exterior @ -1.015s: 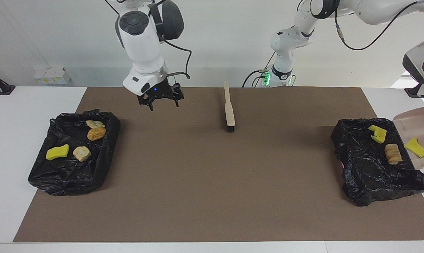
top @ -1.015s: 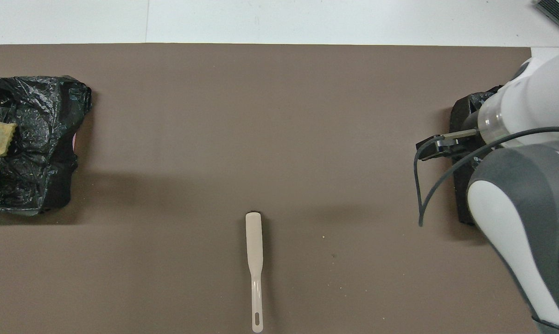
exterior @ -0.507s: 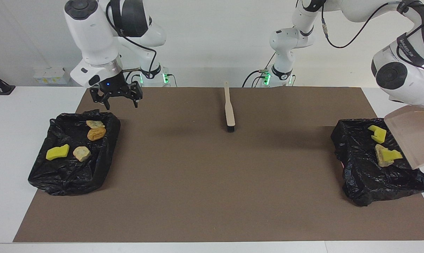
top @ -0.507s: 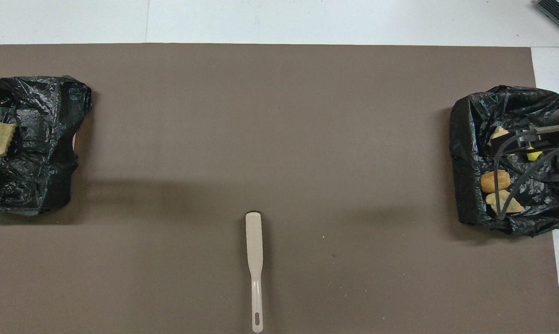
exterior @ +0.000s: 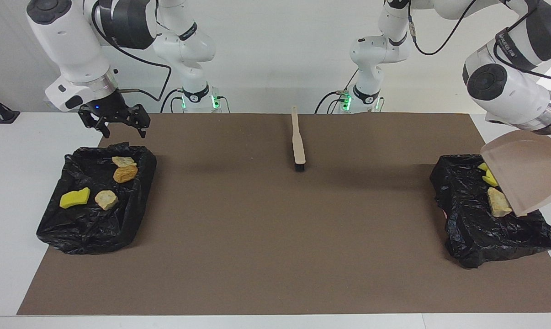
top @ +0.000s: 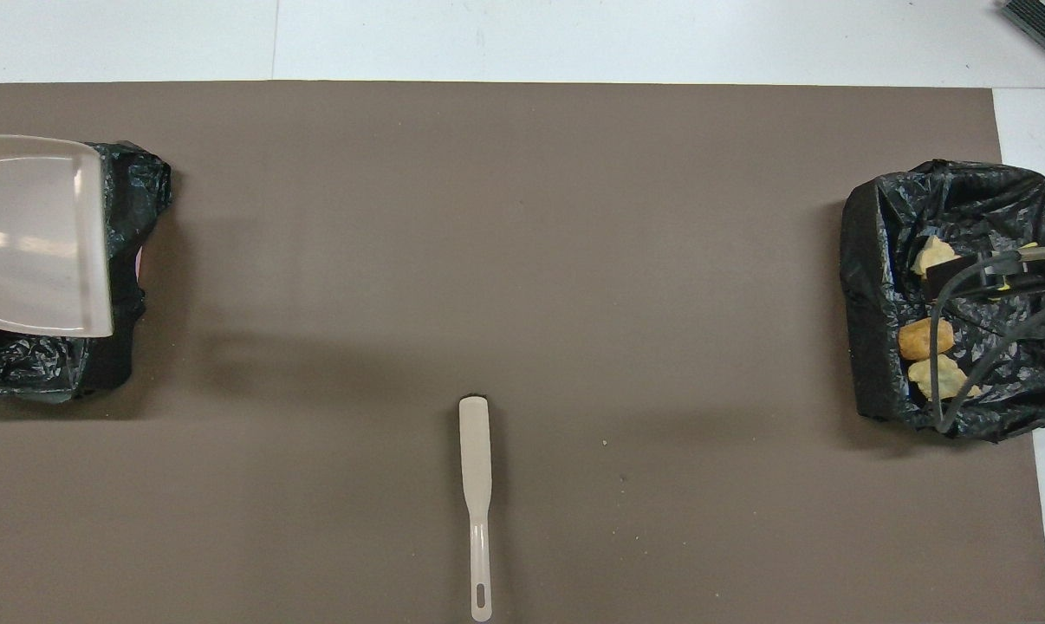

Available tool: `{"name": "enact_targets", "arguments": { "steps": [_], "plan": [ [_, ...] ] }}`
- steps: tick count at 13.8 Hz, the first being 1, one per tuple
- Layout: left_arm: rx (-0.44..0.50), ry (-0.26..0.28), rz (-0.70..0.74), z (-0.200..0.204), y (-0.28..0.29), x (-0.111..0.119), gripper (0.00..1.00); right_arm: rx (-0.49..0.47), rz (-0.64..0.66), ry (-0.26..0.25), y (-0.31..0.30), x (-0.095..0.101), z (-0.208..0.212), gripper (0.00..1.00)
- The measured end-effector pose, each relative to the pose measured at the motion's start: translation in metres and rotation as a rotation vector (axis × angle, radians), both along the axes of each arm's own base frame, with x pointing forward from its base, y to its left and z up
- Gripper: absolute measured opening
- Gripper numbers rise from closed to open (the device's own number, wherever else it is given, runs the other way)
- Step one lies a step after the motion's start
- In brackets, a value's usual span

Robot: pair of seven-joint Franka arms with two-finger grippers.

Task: Sweep and dump trash in bin
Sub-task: 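Bring the dustpan back and lower it onto the mat with the left gripper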

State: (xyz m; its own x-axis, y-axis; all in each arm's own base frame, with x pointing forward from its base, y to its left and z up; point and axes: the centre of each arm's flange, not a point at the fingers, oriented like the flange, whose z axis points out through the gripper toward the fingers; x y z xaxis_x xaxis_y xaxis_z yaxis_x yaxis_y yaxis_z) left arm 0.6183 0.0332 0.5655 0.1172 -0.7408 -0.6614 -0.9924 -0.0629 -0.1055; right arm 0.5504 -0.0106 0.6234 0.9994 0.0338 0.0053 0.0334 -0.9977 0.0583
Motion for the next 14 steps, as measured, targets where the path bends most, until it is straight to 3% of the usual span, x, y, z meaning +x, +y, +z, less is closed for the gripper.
{"name": "enact_targets", "arguments": {
  "steps": [3, 7, 11, 14],
  "plan": [
    [-0.170, -0.046, 0.110, -0.014, -0.037, -0.004, 0.32, 0.000, 0.000, 0.000, 0.000, -0.001, 0.000, 1.00],
    [-0.406, -0.124, 0.380, -0.040, -0.092, -0.007, 0.32, 0.000, 0.005, 0.001, 0.003, -0.001, 0.000, 1.00],
    [-0.468, -0.182, 0.668, -0.096, -0.189, -0.009, 0.32, 0.000, 0.007, 0.004, 0.004, -0.001, -0.001, 1.00],
    [-0.511, -0.259, 0.861, -0.132, -0.264, -0.015, 0.32, 0.001, 0.020, 0.039, 0.012, -0.007, -0.007, 1.00]
  ]
}}
